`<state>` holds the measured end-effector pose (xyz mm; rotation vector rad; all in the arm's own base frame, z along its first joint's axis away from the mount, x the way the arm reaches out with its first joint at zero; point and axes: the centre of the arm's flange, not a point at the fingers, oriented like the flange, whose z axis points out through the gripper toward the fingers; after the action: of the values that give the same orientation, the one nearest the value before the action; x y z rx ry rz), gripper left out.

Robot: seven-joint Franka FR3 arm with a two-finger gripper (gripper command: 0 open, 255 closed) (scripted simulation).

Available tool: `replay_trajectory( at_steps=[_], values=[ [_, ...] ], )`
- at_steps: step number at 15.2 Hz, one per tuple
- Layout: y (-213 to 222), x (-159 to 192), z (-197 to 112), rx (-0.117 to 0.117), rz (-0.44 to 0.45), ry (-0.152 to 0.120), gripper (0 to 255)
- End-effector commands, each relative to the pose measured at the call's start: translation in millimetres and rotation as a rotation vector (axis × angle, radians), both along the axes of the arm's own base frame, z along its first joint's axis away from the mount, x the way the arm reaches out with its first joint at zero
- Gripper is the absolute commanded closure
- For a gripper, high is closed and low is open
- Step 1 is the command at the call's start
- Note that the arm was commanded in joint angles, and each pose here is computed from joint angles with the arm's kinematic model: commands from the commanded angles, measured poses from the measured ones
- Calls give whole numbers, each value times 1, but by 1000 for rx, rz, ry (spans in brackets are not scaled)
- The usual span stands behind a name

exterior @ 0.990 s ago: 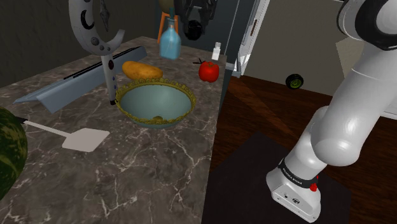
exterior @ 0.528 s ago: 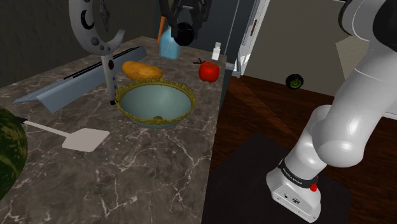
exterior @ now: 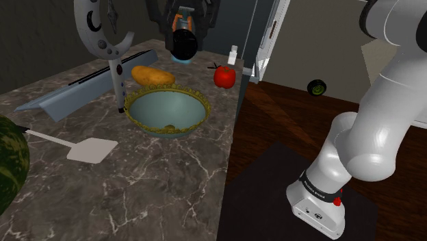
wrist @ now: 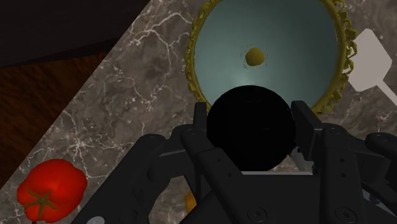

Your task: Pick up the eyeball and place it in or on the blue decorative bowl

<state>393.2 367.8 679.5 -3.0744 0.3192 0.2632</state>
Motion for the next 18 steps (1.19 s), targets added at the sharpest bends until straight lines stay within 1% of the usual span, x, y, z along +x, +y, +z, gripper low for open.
replay_trajectory(
  at_steps=[1, 3, 17, 18],
  values=[
    [24, -13, -1, 0, -2, 0, 255],
    [46, -27, 0, 0, -2, 0, 255],
    [46, -27, -74, 0, -2, 0, 255],
    [46, -27, -74, 0, -2, 0, 255]
  ],
)
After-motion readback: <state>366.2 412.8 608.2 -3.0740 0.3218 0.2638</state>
